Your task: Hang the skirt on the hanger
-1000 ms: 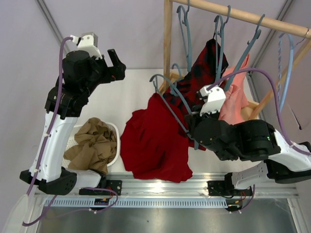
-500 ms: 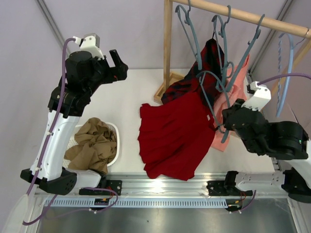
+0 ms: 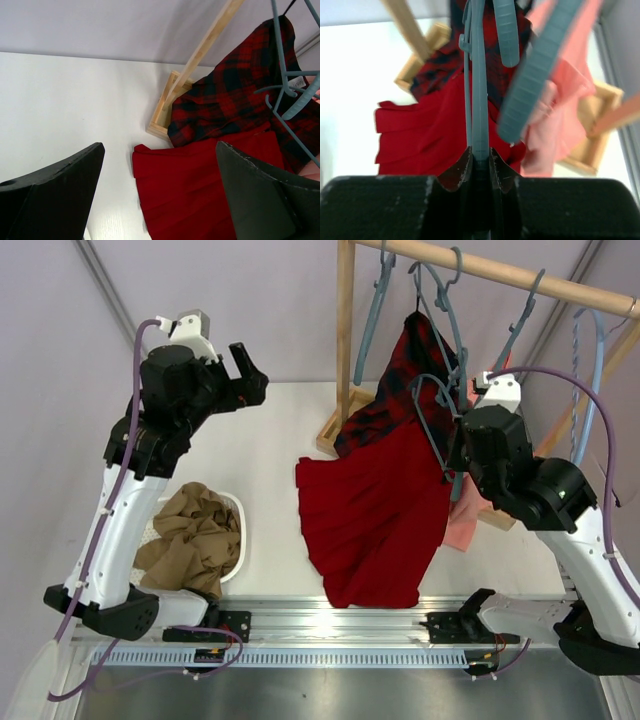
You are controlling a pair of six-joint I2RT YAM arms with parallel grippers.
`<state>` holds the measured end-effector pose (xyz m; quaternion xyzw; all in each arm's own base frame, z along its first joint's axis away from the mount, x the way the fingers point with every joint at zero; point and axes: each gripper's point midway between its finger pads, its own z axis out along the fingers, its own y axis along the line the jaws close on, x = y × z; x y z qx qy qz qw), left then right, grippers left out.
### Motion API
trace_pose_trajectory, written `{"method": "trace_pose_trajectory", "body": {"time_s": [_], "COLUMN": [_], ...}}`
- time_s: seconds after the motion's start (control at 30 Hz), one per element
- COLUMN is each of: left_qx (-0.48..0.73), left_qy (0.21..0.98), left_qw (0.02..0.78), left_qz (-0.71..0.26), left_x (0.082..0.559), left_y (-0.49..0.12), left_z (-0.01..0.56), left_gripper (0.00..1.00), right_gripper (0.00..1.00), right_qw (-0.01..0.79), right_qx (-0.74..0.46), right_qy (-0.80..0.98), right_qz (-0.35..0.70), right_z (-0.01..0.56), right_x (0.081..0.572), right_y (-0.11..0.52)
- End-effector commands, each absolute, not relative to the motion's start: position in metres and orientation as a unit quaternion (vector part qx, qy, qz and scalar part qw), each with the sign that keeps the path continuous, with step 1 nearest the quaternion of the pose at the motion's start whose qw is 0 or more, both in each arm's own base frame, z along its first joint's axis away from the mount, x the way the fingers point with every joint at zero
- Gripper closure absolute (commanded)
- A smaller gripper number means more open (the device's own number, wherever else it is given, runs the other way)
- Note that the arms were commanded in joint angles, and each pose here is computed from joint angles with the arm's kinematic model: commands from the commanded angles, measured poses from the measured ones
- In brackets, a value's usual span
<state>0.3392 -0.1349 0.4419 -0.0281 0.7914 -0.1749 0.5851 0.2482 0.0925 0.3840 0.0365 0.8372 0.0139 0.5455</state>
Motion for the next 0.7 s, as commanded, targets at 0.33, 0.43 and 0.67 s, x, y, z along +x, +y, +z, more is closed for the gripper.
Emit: {"method": "trace_pose_trajectory", "body": {"time_s": [0.33, 0.43, 0.67], "left_qx": [-0.017, -0.014, -0.008], "left_qy": [0.788, 0.787, 0.787], "left_qw": [0.591, 0.592, 0.591], "left_qz": [-0.171, -0.174, -0.176], "left_x": [0.341, 0.341, 0.339], "left_y": [-0.133, -0.135, -0.136], "left_z": [0.436, 0.436, 0.432], "left_gripper": [0.01, 0.01, 0.01], "right_gripper": [1.00, 1.00, 1.00], "right_qw": [0.637, 0.647, 0.683], "right_qx": [-0.024, -0.018, 0.010], "right_qy": [0.758, 0.752, 0.721], "right_qz": [0.134, 0.124, 0.115], "right_z": [0.466, 0.473, 0.495], "right_x": [0.260, 0.259, 0.227], "right_y": [0.147, 0.144, 0.126]}}
